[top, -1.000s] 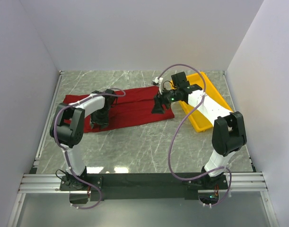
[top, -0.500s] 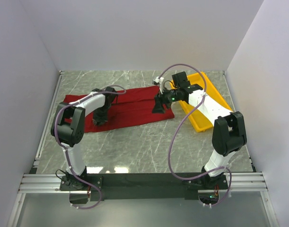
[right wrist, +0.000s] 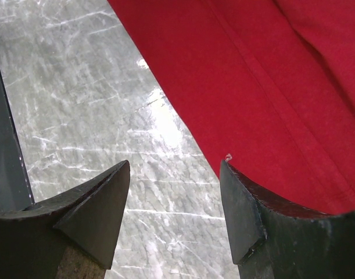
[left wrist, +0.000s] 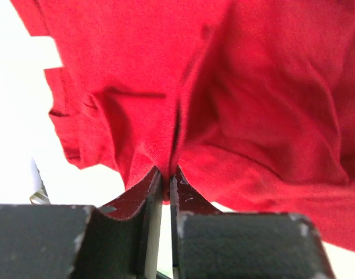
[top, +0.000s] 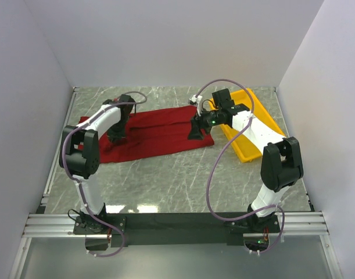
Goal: Fold and stack the t-shirts
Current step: Fold the tshirt
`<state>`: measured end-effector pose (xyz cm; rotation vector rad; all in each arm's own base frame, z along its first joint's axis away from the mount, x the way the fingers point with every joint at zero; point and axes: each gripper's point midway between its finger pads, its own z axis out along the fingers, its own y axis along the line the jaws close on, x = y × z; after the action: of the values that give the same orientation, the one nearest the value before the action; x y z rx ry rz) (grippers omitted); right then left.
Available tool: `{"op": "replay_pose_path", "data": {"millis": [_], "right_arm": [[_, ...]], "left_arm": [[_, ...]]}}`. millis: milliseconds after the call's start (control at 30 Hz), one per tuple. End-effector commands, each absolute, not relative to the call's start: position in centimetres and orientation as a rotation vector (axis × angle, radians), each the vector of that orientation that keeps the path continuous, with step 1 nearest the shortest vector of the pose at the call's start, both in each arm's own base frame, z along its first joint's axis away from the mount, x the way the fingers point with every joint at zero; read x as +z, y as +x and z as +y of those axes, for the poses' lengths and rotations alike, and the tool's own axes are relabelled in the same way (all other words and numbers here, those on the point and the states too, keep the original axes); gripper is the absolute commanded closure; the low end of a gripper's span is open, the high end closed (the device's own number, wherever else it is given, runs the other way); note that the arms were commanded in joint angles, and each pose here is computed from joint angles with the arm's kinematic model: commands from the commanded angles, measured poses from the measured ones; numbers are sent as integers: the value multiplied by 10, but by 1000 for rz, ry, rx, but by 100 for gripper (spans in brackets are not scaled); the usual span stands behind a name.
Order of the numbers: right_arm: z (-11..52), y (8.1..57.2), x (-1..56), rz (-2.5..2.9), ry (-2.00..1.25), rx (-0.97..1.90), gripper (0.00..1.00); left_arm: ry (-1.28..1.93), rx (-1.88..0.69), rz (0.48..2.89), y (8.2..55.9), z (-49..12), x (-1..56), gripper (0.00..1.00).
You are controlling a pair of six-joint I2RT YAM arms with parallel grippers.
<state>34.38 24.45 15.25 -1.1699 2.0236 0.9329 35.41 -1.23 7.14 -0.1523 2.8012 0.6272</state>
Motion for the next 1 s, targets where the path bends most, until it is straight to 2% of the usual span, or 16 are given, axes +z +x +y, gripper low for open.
{"op": "replay_pose_path", "data": {"millis": [0,233,467,967], "right_arm": [[242,343,173,1960,-1161,927,30],[240,344,173,1964,-1157,923,30],[236,343,171,1974,-1153,918,30],[235,342,163,1994,-1158,924,30]], "left_arm": [[-161,650,2752,375,2,86,87],[-187,662,2729,400,21,80,90],[-232,700,2695,415,49,79,99],[-210,780,2536,452,68,90,99]]}}
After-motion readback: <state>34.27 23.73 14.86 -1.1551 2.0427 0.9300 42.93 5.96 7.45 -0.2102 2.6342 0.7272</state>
